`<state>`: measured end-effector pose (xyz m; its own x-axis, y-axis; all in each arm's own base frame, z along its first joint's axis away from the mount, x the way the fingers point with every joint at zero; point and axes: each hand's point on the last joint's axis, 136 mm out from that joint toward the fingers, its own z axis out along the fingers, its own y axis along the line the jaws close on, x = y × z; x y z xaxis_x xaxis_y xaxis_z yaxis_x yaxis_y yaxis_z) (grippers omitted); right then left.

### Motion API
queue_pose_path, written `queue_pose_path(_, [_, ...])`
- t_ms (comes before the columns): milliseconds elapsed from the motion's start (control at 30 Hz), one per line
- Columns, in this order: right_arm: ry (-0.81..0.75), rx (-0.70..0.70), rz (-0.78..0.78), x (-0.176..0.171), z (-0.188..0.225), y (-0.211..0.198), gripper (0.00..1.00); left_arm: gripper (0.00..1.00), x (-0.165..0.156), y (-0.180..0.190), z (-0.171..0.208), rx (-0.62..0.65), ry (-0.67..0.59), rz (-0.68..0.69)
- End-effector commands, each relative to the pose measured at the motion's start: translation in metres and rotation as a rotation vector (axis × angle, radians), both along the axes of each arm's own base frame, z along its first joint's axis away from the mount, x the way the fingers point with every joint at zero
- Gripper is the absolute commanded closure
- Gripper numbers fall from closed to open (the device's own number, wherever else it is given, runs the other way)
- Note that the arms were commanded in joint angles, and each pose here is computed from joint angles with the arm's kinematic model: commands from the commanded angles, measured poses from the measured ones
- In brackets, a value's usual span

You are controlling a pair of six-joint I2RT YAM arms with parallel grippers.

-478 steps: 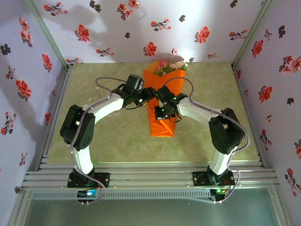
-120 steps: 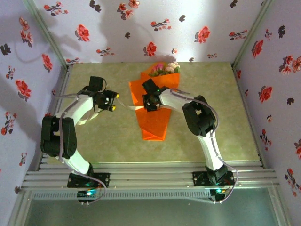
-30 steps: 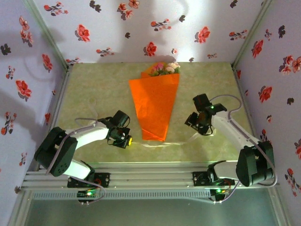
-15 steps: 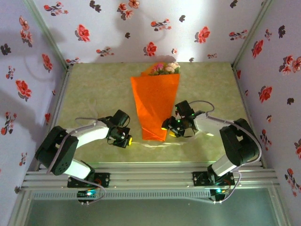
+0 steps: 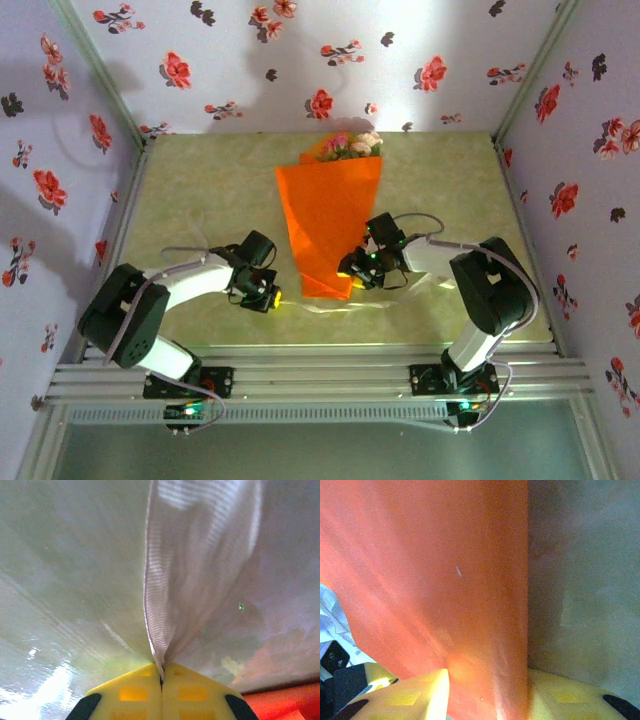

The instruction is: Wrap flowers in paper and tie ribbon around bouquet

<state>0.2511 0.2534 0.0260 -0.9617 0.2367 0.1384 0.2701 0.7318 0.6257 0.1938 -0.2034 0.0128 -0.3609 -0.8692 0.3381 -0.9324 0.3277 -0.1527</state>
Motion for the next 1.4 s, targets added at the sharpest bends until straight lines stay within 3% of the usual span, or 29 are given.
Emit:
queue_pose_path(0, [-0.01, -0.021, 0.033, 0.0, -0.013, 0.006, 0.58, 1.0, 0.01, -0.007, -0.019, -0.001, -0.034, -0.025])
queue_pose_path(100, [0.002, -0.002, 0.024, 0.003, -0.017, 0.011, 0.69, 1.0, 0.012, -0.007, -0.021, -0.003, -0.034, -0.025])
queue_pose_path(200, [0.01, -0.036, 0.014, 0.006, -0.015, 0.008, 0.87, 1.0, 0.014, -0.008, -0.021, -0.008, -0.04, -0.028])
queue_pose_path(300, [-0.004, -0.074, -0.006, 0.012, 0.0, 0.002, 0.99, 1.0, 0.018, -0.008, -0.022, -0.019, -0.042, -0.029])
queue_pose_path(1100, [0.13, 0.182, -0.132, 0.034, 0.095, 0.026, 1.0, 1.0, 0.104, 0.0, -0.047, -0.034, -0.083, 0.028])
queue_pose_path(1367, [0.137, 0.199, -0.111, 0.024, 0.115, 0.025, 1.0, 1.0, 0.167, 0.0, -0.042, -0.045, -0.166, 0.088])
